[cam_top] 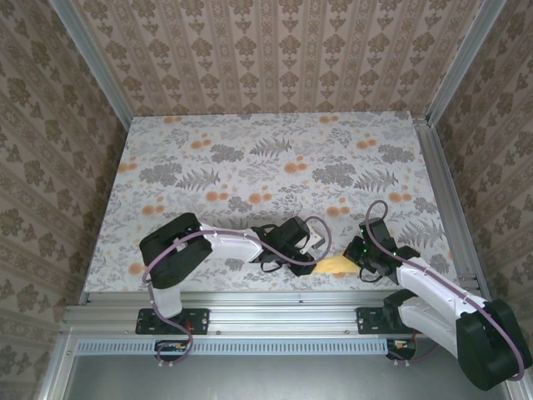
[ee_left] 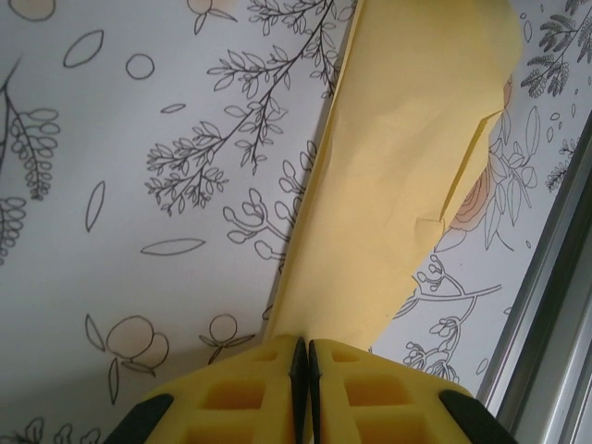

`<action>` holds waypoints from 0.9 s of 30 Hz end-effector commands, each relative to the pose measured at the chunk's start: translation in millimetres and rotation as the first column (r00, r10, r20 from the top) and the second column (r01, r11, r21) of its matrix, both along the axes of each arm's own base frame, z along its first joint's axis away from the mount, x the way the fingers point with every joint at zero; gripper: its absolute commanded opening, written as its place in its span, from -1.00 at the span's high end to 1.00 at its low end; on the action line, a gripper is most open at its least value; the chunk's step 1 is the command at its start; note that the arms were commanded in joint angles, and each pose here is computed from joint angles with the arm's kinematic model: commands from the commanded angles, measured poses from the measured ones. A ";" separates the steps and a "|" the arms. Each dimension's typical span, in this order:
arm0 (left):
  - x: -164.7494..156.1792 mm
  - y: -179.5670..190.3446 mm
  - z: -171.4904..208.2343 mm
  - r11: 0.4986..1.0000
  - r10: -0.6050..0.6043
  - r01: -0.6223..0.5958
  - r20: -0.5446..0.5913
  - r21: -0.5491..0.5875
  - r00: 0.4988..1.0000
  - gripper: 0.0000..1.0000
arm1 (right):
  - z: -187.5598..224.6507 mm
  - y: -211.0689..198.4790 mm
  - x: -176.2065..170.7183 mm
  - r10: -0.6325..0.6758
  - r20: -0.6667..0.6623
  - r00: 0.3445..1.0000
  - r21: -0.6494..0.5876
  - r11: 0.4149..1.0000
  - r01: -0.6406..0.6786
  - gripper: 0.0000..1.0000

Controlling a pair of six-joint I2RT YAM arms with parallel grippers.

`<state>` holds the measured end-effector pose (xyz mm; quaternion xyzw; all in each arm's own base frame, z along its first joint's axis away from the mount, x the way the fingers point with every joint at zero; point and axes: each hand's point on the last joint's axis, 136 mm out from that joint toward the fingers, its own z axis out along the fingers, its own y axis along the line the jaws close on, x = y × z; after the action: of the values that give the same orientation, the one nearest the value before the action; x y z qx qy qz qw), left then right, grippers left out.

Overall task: Fold a paper plane with a square sheet of paper (pick it up from the middle)
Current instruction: Fold the wing for the fifth time at the center of the table.

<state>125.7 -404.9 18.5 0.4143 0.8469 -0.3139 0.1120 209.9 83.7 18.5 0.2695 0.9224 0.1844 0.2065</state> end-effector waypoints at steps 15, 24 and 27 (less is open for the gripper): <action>-24.0 78.8 -50.5 0.965 0.056 -0.029 -0.095 0.260 0.994 0.71 | 18.0 0.0 3.4 0.044 0.022 0.999 -0.026 0.999 -0.043 1.00; -20.0 69.2 -48.3 0.974 0.053 -0.030 -0.097 0.226 0.994 0.71 | 42.4 65.9 -16.4 0.122 0.043 0.992 0.198 0.972 -0.128 1.00; -19.6 67.0 -47.9 0.977 0.058 -0.036 -0.102 0.210 0.993 0.71 | 39.0 79.6 -22.8 0.100 0.059 0.993 0.235 0.966 -0.112 1.00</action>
<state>121.3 -385.1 18.7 0.4074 0.8496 -0.3181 0.1052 192.0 153.8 59.3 0.1946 0.9182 0.2861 0.1927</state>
